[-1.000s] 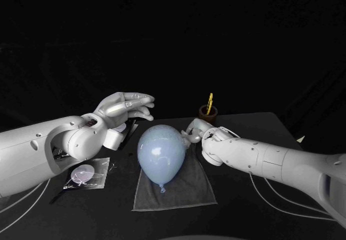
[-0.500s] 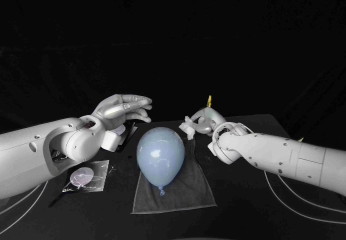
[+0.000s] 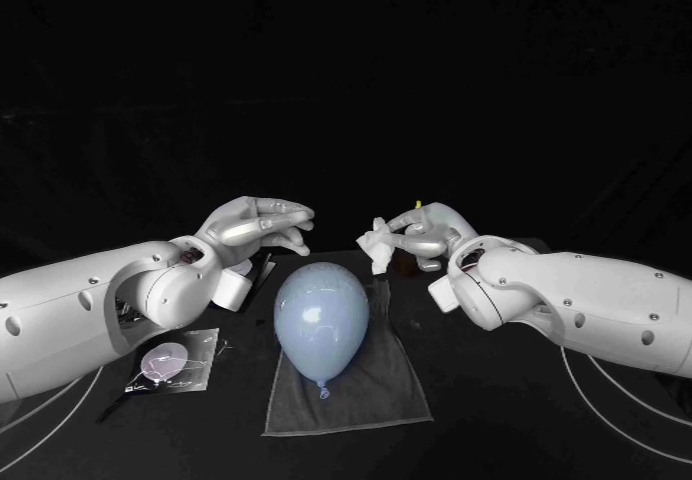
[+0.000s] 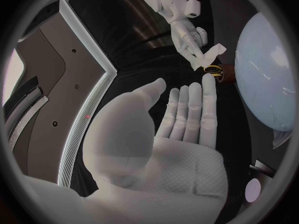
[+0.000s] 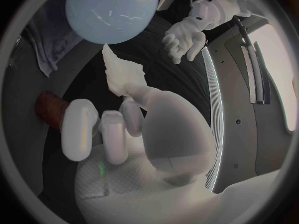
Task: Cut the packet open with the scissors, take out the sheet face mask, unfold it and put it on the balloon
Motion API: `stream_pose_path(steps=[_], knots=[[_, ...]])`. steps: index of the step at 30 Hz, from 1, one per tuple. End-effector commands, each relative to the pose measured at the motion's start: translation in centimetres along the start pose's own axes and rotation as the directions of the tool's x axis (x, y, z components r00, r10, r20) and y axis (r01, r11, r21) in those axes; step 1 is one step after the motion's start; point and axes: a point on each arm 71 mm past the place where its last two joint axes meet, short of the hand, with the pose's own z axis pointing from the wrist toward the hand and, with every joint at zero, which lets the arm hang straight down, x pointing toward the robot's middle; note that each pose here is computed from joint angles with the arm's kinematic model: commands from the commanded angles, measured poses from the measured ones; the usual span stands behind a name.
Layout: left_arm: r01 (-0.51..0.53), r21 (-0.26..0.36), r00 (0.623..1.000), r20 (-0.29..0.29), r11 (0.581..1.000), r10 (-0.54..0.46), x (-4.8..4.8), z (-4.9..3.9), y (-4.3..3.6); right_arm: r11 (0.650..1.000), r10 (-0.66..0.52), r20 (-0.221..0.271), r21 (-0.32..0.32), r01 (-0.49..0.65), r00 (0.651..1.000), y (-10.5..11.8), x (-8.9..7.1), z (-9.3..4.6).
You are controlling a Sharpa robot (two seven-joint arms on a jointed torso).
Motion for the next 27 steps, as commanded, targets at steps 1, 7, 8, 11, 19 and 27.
stream_pose_path(steps=[1, 7, 8, 11, 19, 27], knots=[[-0.083, 0.010, 0.996, -0.022, 0.996, 0.084, 0.52, 0.20, 0.04, 0.991, 0.134, -0.069, -0.005, -0.135, 0.989, 1.2, 0.4, -0.8], [-0.119, 0.011, 0.993, -0.015, 0.993, 0.119, 1.08, 0.34, 0.19, 0.968, 0.245, -0.136, -0.027, -0.251, 0.960, 2.9, 0.9, -1.9], [-0.124, 0.012, 0.992, -0.015, 0.992, 0.124, 1.20, 0.33, 0.22, 0.961, 0.268, -0.149, -0.029, -0.275, 0.952, 3.1, 1.1, -2.0], [-0.133, 0.015, 0.991, -0.018, 0.991, 0.133, 1.46, 0.27, 0.29, 0.943, 0.320, -0.173, -0.034, -0.330, 0.931, 3.6, 1.3, -2.3], [-0.159, 0.036, 0.985, -0.058, 0.987, 0.161, 2.29, -0.21, 0.48, 0.896, 0.423, -0.205, -0.047, -0.441, 0.882, 4.2, 1.6, -2.8], [-0.145, 0.076, 0.982, -0.113, 0.987, 0.153, 2.98, -0.66, 0.26, 0.879, 0.455, -0.222, -0.044, -0.475, 0.862, 4.3, 1.8, -2.9]])
